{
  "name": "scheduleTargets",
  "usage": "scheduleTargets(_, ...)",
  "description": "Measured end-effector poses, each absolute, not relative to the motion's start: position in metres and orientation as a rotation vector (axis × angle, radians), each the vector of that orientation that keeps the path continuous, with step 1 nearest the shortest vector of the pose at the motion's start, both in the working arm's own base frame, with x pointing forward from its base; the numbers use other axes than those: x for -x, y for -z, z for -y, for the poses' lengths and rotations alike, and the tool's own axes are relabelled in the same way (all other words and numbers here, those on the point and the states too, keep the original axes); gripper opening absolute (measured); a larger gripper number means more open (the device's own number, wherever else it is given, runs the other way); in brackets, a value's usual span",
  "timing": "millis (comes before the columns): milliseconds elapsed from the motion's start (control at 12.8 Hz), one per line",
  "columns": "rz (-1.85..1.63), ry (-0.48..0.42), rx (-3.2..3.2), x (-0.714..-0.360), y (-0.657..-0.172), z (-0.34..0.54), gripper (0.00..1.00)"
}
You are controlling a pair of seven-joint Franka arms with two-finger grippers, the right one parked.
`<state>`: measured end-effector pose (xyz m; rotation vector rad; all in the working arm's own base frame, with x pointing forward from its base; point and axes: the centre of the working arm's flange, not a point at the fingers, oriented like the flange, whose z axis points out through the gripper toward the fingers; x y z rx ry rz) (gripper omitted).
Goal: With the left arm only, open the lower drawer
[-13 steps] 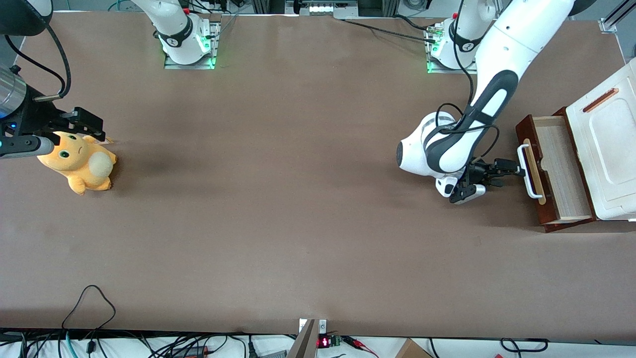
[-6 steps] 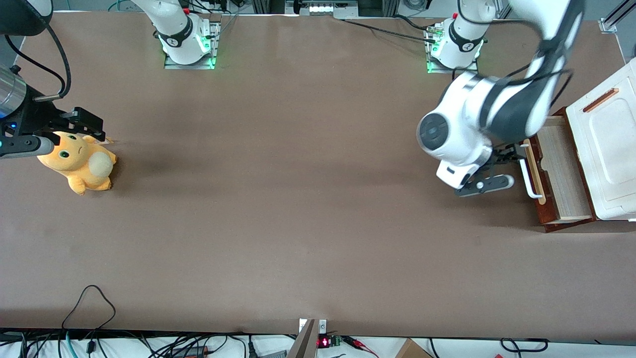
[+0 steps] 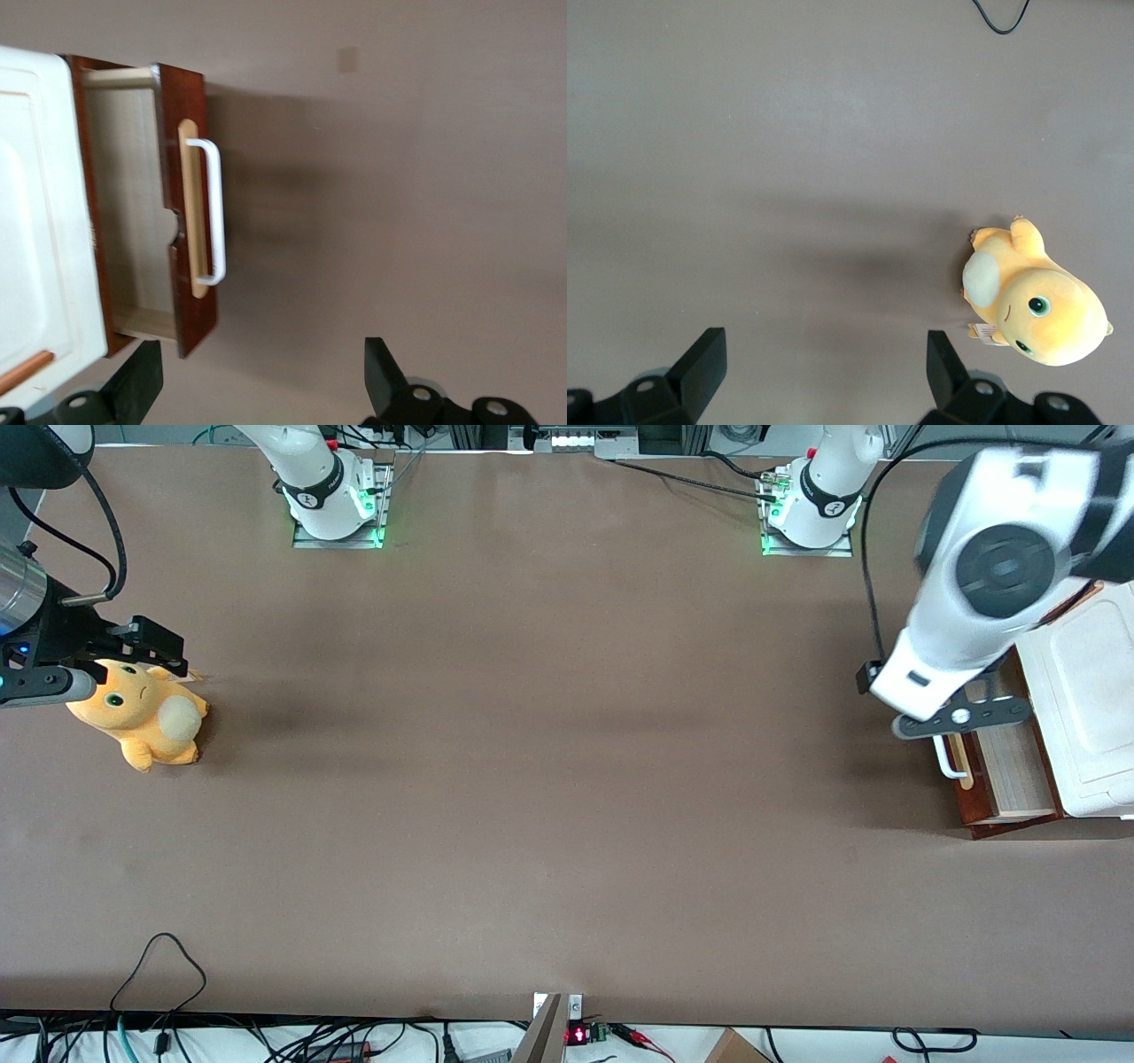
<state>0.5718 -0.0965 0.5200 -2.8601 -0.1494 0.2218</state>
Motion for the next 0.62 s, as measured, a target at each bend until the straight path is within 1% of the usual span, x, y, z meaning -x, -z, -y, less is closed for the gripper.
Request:
scheduleTargets(156, 0.137, -0.227, 2.998, -0.566, -0.546, 0.067, 1.0)
scheduleTargets(390, 0.092, -0.189, 3.1, -0.561, -0.569, 0.023, 1.0)
scheduleTargets(623, 0.06, -0.172, 3.108, -0.559, -0.574, 0.028, 1.0)
